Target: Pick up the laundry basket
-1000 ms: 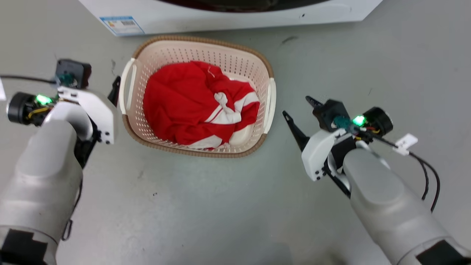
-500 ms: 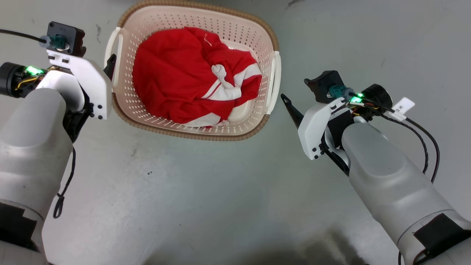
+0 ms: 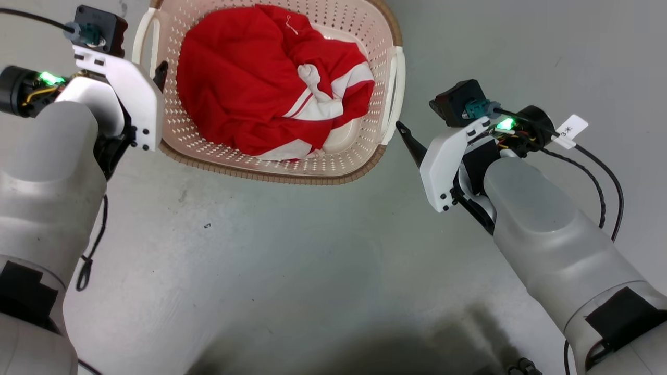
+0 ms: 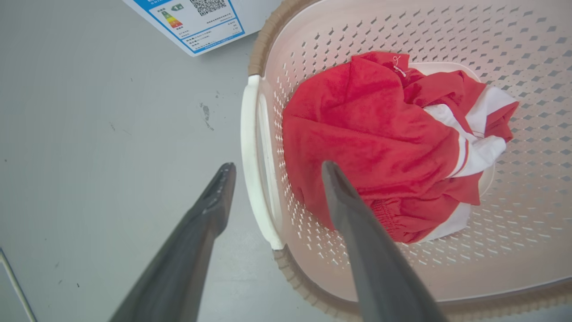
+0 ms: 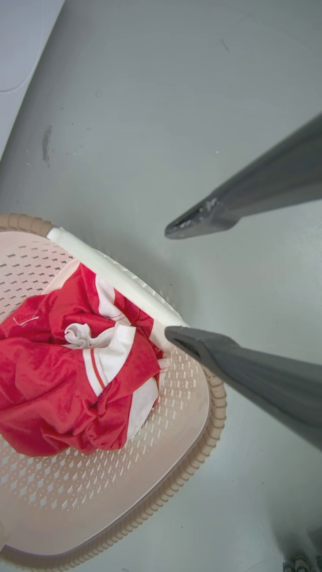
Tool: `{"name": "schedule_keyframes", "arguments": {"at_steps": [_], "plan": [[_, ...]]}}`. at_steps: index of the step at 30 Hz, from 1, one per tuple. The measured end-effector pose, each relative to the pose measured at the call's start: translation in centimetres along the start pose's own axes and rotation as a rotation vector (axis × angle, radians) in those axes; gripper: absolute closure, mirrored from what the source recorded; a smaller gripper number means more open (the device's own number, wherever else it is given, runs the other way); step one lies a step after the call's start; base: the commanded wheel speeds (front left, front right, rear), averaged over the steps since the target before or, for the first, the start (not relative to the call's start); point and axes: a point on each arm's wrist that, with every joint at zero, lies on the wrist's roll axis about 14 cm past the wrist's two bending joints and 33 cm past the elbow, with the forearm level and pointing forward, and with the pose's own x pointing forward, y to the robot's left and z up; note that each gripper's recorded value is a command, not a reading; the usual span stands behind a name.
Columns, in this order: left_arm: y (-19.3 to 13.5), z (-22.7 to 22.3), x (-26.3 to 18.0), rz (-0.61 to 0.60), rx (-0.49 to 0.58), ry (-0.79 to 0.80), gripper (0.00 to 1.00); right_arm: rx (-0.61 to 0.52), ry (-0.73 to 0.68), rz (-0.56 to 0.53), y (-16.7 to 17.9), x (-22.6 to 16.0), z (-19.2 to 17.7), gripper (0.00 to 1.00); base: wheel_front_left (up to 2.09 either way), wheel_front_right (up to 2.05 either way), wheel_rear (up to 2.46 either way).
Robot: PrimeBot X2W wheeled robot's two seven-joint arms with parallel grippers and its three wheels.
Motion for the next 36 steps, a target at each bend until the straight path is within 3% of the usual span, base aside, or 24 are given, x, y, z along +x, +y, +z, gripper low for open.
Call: {"name": "schedule_keyframes", "arguments": {"at_steps": [31,32,33,34,36], "plan": [[-0.1,-4.2,2.5,0.008,0.017,0.110,0.00,0.040,0.086,0.053,1.2,3.8,-2.9,0.00,0.00,0.00,0.00],[-0.1,-4.4,2.5,0.006,0.019,0.116,0.54,0.042,0.091,0.055,1.2,3.8,-2.9,0.43,0.00,0.00,0.00],[-0.2,-4.5,2.5,0.005,0.021,0.120,0.99,0.043,0.086,0.053,1.2,3.8,-2.9,0.82,0.00,0.00,0.00],[-0.2,-4.7,2.5,0.003,0.027,0.132,1.00,0.043,0.086,0.052,1.1,3.9,-2.9,1.00,0.00,0.00,0.00],[-0.4,-4.8,2.5,-0.002,0.028,0.144,1.00,0.042,0.095,0.053,1.2,3.9,-3.1,1.00,0.00,0.00,0.00]]}}
